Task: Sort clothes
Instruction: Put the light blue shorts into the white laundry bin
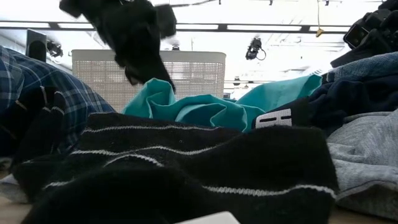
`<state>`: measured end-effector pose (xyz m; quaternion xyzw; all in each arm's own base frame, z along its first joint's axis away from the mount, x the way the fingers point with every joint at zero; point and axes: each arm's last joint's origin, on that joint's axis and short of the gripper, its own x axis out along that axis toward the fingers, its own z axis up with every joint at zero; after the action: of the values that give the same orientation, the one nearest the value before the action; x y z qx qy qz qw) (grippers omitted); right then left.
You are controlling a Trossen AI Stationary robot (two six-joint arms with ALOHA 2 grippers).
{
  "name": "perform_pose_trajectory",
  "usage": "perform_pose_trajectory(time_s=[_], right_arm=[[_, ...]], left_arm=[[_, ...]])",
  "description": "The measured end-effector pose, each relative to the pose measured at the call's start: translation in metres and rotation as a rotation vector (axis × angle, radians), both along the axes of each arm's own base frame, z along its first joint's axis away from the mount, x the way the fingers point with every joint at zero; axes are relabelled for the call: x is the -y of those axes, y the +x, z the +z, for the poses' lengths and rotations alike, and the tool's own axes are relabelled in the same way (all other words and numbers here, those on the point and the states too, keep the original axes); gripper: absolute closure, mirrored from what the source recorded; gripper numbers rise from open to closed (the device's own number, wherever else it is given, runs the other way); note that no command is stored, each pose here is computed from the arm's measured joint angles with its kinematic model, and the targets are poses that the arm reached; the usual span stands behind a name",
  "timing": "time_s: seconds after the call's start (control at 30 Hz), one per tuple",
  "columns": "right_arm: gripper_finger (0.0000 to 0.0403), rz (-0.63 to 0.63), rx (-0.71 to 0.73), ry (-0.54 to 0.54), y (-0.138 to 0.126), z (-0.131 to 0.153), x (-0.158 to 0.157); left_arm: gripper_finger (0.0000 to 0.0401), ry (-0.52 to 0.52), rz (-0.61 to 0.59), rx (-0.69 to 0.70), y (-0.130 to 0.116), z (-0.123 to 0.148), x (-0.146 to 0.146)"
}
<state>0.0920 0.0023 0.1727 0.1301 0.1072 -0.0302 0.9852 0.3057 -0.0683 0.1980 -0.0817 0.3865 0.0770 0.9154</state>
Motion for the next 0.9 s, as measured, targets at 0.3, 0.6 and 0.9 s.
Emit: perform_pose_trajectory(time_s=[0.3,0.6,0.9], right_arm=[[0.0156,0.0,0.001,0.0,0.0,0.0,0.0],[0.0156,0.0,0.001,0.0,0.0,0.0,0.0],[0.0156,0.0,0.0,0.0,0.0,0.0,0.0]], left_arm=[[0.0262,-0.029,0.04,-0.072,0.028,-0.063,0.006],[0.0397,-0.014,0.026,-0.196,0.034,-0.029,0.012],[0.04,0.131,-0.104,-0.079,0.035,0.113,0.025]])
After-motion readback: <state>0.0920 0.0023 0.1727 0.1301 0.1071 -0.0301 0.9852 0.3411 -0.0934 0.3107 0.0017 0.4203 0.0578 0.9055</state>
